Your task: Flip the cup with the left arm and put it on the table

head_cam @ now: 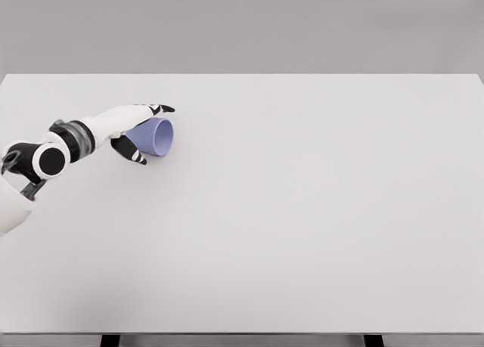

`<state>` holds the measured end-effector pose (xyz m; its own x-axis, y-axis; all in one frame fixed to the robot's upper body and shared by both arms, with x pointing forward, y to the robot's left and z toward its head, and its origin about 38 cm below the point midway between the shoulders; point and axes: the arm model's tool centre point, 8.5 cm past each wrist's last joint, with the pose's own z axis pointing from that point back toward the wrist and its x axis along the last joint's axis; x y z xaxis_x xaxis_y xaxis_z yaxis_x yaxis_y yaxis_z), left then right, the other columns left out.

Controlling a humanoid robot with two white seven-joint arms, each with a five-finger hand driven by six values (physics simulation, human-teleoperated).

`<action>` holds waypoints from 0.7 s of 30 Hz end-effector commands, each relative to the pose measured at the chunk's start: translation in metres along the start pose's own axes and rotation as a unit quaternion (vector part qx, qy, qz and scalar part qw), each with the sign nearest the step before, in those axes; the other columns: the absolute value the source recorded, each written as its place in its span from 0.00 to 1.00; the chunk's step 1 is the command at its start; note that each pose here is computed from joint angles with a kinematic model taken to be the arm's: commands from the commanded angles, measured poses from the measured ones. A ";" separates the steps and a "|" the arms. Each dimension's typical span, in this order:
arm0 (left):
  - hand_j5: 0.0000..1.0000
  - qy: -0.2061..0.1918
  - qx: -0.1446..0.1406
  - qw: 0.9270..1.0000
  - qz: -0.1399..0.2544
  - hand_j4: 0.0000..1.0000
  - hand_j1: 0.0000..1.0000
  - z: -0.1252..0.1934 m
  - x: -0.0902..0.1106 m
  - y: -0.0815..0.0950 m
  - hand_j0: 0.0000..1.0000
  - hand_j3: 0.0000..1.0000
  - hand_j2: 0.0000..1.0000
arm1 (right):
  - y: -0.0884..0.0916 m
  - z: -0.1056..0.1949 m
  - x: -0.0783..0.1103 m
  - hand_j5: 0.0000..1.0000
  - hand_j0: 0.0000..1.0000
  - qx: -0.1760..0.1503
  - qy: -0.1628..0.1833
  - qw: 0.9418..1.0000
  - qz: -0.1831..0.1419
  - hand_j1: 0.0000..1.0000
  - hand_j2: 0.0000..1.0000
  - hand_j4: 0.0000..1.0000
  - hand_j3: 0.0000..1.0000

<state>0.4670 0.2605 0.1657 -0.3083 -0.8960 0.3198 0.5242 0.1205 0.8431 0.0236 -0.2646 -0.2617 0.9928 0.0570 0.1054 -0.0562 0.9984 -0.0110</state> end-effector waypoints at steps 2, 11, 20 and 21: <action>1.00 0.004 -0.001 1.000 0.002 1.00 1.00 -0.001 -0.003 -0.001 1.00 1.00 1.00 | 0.000 0.000 0.000 1.00 1.00 0.000 0.000 1.000 0.000 1.00 1.00 1.00 1.00; 1.00 0.010 -0.008 1.000 0.010 1.00 1.00 -0.013 -0.004 -0.004 1.00 1.00 1.00 | 0.000 0.000 0.000 1.00 1.00 0.000 0.000 1.000 0.000 1.00 1.00 1.00 1.00; 0.92 0.014 -0.013 1.000 0.000 0.92 0.92 -0.020 -0.001 -0.012 0.92 0.92 0.92 | 0.000 0.000 0.000 1.00 1.00 0.000 0.000 1.000 0.000 1.00 1.00 1.00 1.00; 0.88 0.013 -0.013 1.000 0.000 0.88 0.88 -0.020 -0.001 -0.012 0.88 0.88 0.88 | 0.000 0.000 0.000 1.00 1.00 0.000 0.000 1.000 0.000 1.00 1.00 1.00 1.00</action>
<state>0.4777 0.2529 0.1495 -0.2905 -0.9088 0.2995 0.5348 0.1054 0.8384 0.0236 -0.2646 -0.2617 0.9928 0.0570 0.1055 -0.0562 0.9984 -0.0110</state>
